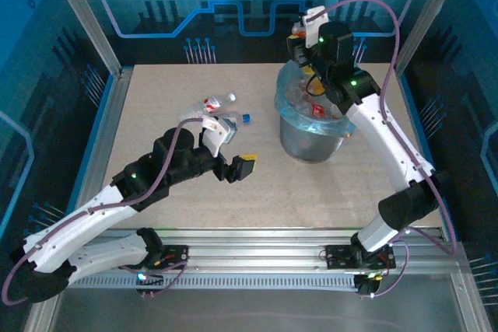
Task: Put the plastic bottles in the bin
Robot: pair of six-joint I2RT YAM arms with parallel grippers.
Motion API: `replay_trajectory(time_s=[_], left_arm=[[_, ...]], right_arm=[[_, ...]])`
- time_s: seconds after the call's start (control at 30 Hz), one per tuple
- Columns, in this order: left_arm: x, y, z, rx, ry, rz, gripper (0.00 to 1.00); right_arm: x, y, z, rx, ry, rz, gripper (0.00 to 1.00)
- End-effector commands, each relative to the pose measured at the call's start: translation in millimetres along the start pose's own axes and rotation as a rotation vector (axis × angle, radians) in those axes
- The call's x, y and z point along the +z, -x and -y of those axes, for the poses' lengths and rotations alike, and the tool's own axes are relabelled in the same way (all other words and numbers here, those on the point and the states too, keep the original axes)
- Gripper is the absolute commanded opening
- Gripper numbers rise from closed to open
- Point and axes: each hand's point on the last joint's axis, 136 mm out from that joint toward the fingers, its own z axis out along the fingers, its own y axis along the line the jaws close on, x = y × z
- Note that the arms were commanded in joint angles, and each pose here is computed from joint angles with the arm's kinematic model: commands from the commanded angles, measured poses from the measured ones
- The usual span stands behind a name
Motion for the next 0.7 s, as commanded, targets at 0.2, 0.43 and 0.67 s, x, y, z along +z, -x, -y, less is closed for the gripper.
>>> replay_trajectory(time_s=[0.2, 0.43, 0.67], left_arm=[[1.8, 5.9, 1.4, 0.074, 0.007, 0.011, 0.93], [5.2, 4.1, 1.1, 0.077, 0.008, 0.001, 0.93], [10.3, -1.0, 0.1, 0.090, 0.012, -0.016, 0.93]], right_arm=[[22.0, -22.5, -3.0, 0.023, 0.005, -0.012, 0.55], [34.1, -48.1, -6.7, 0.034, 0.025, -0.047, 0.55], [42.1, -74.2, -5.2, 0.055, 0.026, -0.094, 0.57]])
